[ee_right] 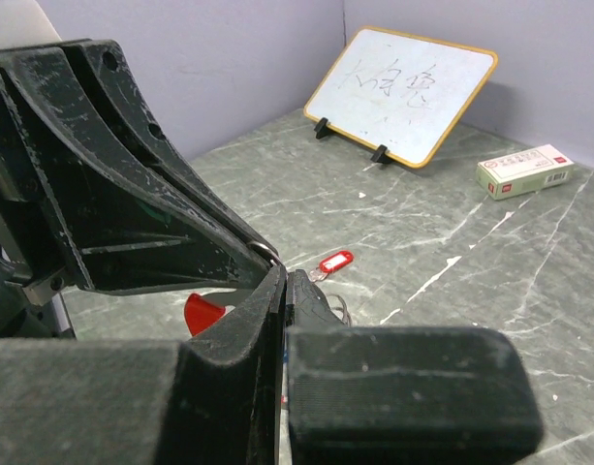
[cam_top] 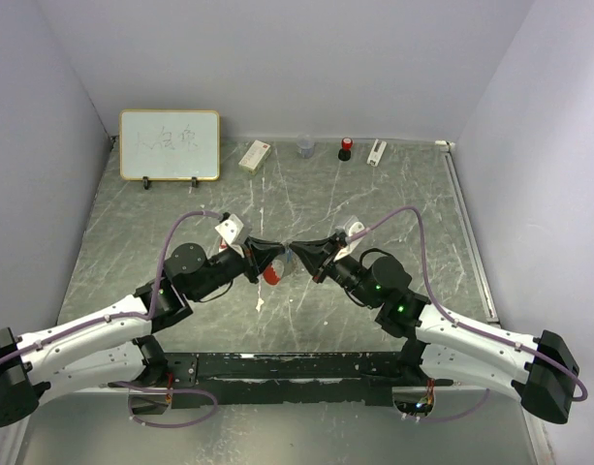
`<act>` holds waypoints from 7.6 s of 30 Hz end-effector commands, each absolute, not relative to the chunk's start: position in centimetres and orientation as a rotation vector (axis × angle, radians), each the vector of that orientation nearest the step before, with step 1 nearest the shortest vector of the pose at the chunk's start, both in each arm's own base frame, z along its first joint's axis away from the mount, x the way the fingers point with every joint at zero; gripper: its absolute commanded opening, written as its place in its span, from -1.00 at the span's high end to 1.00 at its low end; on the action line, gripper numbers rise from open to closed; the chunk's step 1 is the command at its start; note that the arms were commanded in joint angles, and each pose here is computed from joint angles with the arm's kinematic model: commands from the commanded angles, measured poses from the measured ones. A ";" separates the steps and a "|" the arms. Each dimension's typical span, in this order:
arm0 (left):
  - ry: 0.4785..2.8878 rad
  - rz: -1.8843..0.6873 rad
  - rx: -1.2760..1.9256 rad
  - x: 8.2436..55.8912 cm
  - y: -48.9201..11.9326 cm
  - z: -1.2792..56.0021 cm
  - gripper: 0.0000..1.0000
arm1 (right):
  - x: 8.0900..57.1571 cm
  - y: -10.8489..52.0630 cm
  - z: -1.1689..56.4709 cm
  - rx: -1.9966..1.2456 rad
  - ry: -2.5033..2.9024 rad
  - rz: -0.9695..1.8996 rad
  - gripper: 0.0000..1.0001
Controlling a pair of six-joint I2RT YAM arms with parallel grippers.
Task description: Put the keys on the keyring
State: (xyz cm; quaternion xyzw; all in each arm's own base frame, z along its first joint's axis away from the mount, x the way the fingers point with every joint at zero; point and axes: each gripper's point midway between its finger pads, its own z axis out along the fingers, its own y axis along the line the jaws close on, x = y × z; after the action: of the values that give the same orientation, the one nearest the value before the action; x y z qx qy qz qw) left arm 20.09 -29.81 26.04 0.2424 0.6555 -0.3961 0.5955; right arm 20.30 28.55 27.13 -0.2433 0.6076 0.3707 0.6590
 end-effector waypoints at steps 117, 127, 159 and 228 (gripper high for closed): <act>1.309 -1.006 0.512 19.2 -29.4 31.9 0.87 | 20.9 25.5 30.4 -0.493 1.314 0.714 0.48; 1.274 -1.033 0.616 18.1 -30.3 31.8 0.87 | 19.4 27.6 30.1 -0.780 1.243 0.682 0.46; 1.321 -1.009 0.665 18.2 -30.6 31.1 0.87 | 17.5 28.5 29.6 -0.962 1.178 0.693 0.46; 1.483 -0.971 0.847 18.6 -32.9 27.4 0.86 | 18.7 29.0 27.4 -1.081 1.354 0.612 1.00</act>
State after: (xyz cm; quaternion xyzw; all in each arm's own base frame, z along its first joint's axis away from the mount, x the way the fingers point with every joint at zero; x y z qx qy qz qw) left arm 19.36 -32.18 24.08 0.3869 0.6718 -0.3596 0.5193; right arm 19.05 28.09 25.37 -0.4809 0.6106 0.2367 0.5830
